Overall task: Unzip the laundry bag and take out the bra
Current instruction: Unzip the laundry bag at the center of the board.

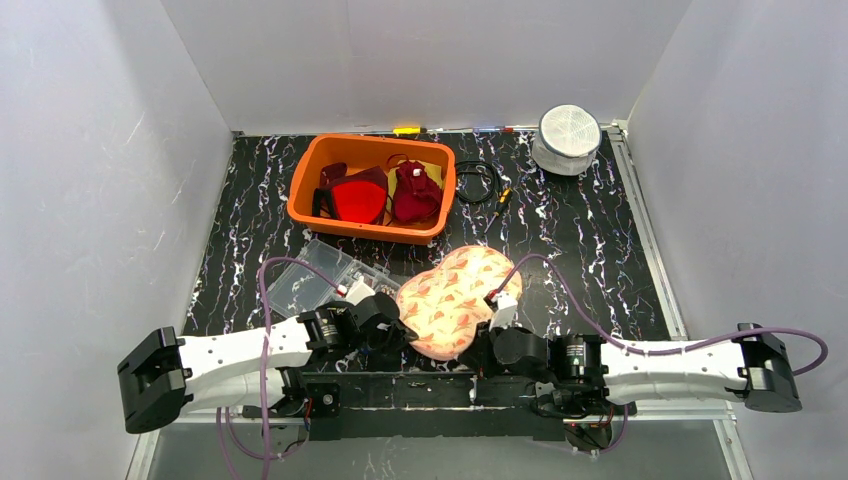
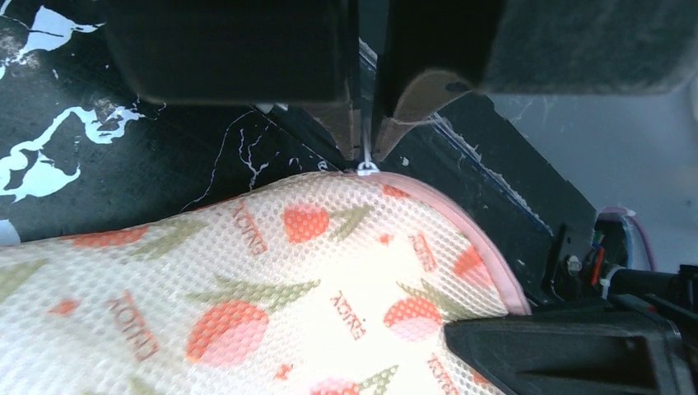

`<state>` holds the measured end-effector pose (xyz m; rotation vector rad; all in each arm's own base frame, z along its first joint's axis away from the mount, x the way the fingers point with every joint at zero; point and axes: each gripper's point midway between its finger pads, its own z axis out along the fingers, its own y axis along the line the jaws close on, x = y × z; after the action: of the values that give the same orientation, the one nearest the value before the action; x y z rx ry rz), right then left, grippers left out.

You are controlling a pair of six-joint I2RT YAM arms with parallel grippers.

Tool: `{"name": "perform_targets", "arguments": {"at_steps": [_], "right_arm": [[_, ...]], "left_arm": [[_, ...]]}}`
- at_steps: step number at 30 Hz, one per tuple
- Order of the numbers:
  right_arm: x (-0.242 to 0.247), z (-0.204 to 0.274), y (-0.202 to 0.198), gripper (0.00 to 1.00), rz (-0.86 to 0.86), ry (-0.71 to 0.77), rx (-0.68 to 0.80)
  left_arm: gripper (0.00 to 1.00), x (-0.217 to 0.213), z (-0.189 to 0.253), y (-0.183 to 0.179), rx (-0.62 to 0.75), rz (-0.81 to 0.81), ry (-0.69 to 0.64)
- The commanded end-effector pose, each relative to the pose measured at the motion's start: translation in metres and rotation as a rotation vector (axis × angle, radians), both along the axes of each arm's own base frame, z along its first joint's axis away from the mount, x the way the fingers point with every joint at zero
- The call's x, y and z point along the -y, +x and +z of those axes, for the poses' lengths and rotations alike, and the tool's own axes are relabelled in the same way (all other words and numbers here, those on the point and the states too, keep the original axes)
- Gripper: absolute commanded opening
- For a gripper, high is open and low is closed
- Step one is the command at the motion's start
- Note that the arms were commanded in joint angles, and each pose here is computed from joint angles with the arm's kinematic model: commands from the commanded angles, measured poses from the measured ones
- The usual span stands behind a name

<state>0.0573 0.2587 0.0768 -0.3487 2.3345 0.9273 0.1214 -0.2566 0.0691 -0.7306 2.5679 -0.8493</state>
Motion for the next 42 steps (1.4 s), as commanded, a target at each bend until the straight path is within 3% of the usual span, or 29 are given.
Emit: {"name": "perform_targets", "arguments": {"at_steps": [1, 4, 9, 11, 17, 20, 26, 27, 33, 38, 40, 42], "right_arm": [[-0.001, 0.015, 0.004, 0.34, -0.042, 0.072, 0.001], [-0.001, 0.027, 0.007, 0.60, -0.089, 0.132, -0.025], [0.016, 0.026, 0.019, 0.82, -0.246, 0.171, -0.080], [0.024, 0.021, 0.025, 0.84, -0.325, 0.197, -0.098], [0.054, 0.009, 0.053, 0.88, -0.563, 0.246, -0.074], [0.064, 0.005, 0.062, 0.88, -0.617, 0.215, -0.030], [0.074, -0.005, 0.072, 0.84, -0.652, 0.156, 0.025], [0.073, -0.008, 0.073, 0.84, -0.647, 0.150, 0.027], [0.067, -0.027, 0.090, 0.84, -0.600, 0.073, -0.036], [0.058, -0.025, 0.111, 0.83, -0.554, 0.016, -0.016], [0.054, -0.026, 0.120, 0.77, -0.534, -0.007, -0.009], [0.054, -0.026, 0.133, 0.65, -0.523, -0.036, 0.007]], "left_arm": [[0.00, -0.010, -0.008, 0.006, 0.026, 0.017, 0.055], [0.00, -0.003, -0.005, 0.010, 0.035, 0.016, 0.043], [0.00, 0.010, -0.003, 0.019, 0.052, 0.041, 0.003], [0.00, 0.014, -0.003, 0.025, 0.067, 0.073, -0.026], [0.00, 0.032, 0.004, 0.036, 0.117, 0.090, -0.079], [0.15, 0.037, 0.004, 0.029, 0.105, 0.004, -0.024], [0.59, 0.039, 0.000, 0.009, 0.064, -0.150, 0.037], [0.63, 0.038, -0.001, 0.005, 0.055, -0.174, 0.051], [0.71, 0.017, 0.000, -0.013, 0.055, -0.278, 0.100], [0.71, 0.003, 0.019, -0.015, 0.134, -0.365, 0.143], [0.71, -0.006, 0.027, -0.013, 0.157, -0.389, 0.195], [0.70, -0.013, 0.038, -0.010, 0.196, -0.407, 0.236]]}}
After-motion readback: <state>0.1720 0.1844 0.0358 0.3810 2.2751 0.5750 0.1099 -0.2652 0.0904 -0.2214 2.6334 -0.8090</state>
